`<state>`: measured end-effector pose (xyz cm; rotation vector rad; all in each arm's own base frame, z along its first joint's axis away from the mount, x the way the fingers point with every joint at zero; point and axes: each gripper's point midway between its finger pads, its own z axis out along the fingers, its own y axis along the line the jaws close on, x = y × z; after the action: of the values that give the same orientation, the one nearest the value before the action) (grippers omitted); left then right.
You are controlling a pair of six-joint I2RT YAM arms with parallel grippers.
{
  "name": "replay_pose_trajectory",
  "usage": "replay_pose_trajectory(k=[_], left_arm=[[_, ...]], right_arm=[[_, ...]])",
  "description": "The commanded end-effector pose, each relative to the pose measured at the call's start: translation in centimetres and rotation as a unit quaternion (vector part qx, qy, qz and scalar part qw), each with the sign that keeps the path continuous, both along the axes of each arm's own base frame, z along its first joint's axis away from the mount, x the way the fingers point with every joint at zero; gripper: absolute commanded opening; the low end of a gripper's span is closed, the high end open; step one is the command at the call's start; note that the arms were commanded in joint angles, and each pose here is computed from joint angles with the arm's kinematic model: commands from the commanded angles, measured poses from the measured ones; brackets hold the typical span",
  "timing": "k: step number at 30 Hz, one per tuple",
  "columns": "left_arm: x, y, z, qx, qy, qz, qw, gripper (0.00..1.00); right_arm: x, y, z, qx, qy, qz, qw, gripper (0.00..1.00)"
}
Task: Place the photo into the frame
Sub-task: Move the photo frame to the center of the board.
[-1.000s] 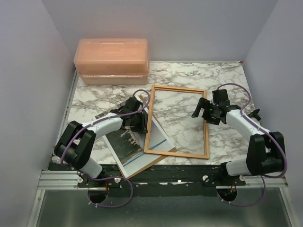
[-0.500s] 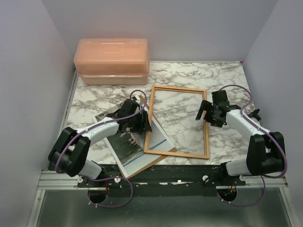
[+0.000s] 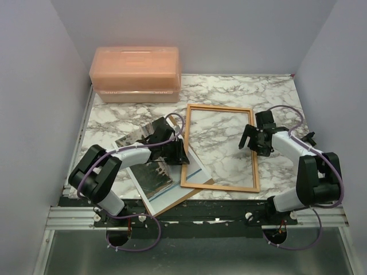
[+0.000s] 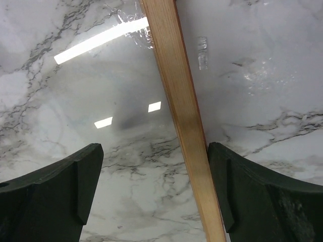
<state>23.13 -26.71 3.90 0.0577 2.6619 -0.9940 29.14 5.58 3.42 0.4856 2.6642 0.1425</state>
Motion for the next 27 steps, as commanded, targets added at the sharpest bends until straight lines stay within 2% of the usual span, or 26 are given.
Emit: replay_pose_trajectory(k=[1, 6, 11, 27], left_arm=[[-0.3, -3.1, 1.2, -0.033, 0.0, -0.03, 0.999, 0.41], [-0.1, -5.6, 3.3, -0.051, -0.018, -0.05, 0.997, 0.4], [0.0, -8.2, 3.8, -0.057, -0.009, -0.074, 0.996, 0.4], [1.9, -14.0, 5.3, -0.056, -0.007, -0.103, 0.993, 0.41]], right_arm=[[1.4, 0.5, 0.6, 0.019, -0.013, -0.004, 1.0, 0.93], [2.3, -0.1, 1.6, 0.019, -0.022, -0.013, 1.0, 0.96], [2.8, -1.0, 1.8, 0.009, -0.021, -0.016, 1.0, 1.0], [4.8, -3.4, 0.8, -0.023, -0.002, -0.041, 0.999, 1.0]])
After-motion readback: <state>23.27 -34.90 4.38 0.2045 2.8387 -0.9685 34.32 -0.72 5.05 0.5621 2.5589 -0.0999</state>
